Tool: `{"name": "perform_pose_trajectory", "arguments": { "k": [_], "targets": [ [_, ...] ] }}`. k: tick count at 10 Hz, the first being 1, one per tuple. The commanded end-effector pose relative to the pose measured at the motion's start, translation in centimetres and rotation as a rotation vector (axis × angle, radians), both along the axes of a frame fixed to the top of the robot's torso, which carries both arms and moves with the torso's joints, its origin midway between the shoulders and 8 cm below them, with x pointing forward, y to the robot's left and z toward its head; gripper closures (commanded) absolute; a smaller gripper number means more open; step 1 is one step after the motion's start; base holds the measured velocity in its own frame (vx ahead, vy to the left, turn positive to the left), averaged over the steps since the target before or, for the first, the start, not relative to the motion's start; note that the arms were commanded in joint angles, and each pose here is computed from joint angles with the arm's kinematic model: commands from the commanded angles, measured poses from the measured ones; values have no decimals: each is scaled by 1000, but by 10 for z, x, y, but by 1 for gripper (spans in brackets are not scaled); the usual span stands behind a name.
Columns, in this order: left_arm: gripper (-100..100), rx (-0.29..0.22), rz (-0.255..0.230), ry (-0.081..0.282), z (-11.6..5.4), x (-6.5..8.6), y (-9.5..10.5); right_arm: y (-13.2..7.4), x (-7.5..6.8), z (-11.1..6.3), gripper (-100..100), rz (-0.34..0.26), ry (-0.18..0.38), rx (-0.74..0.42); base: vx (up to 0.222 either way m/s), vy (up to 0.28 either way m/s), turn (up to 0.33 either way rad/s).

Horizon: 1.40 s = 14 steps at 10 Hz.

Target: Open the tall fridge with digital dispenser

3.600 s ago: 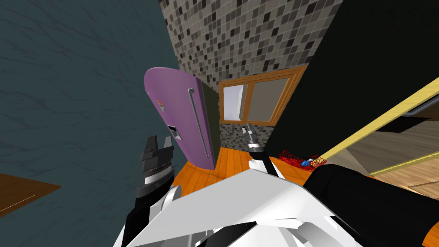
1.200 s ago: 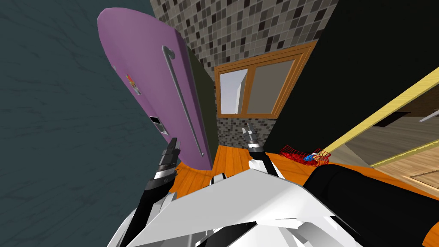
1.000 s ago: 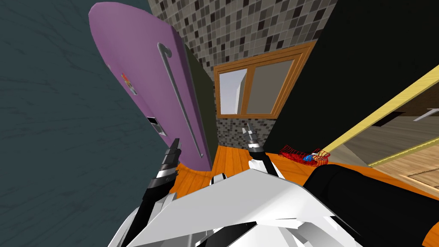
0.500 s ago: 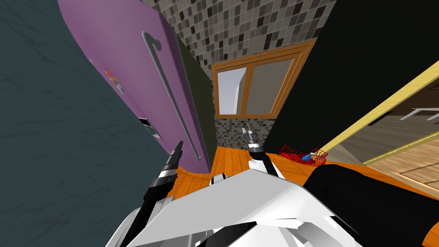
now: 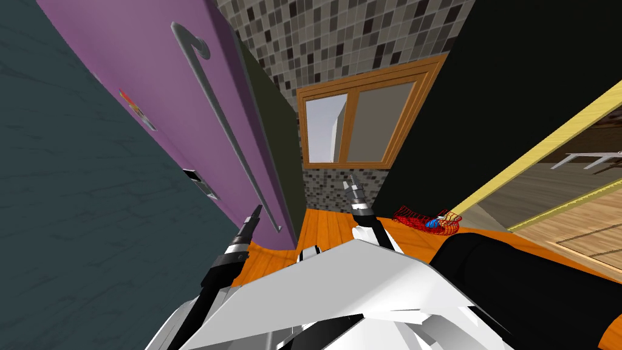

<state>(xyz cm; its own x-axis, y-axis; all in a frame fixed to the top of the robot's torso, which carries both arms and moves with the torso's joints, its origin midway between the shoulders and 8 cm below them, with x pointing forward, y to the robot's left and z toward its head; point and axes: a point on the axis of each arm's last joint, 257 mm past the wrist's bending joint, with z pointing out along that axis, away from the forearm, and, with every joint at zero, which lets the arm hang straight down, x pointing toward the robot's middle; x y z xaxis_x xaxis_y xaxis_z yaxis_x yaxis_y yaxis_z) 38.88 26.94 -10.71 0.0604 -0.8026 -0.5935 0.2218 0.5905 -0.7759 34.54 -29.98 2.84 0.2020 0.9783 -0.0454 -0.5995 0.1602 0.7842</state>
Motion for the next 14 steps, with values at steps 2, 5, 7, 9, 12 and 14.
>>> {"name": "perform_pose_trajectory", "arguments": {
  "k": [2, 5, 7, 9, 12, 14],
  "targets": [
    [-100, 57, 20, 73, -21, 3, 7, 0, 0, 0, 0, 0, 0, 0, 38, -19, -24],
    [-100, 120, 43, 149, -45, 4, 19, 0, 0, 0, 0, 0, 0, 0, 40, -24, -35],
    [-100, 124, 44, 153, -45, 4, 19, 0, 0, 0, 0, 0, 0, 0, 40, -19, -19],
    [-100, 198, 108, 128, -42, 25, 54, 0, 0, 0, 0, 0, 0, 0, -176, 47, -307],
    [-100, 253, 156, 112, -40, 42, 81, 0, 0, 0, 0, 0, 0, 0, -80, 8, -114],
    [-100, 254, 179, 101, -37, 58, 94, 0, 0, 0, 0, 0, 0, 0, -123, 26, -172]
  ]
}}
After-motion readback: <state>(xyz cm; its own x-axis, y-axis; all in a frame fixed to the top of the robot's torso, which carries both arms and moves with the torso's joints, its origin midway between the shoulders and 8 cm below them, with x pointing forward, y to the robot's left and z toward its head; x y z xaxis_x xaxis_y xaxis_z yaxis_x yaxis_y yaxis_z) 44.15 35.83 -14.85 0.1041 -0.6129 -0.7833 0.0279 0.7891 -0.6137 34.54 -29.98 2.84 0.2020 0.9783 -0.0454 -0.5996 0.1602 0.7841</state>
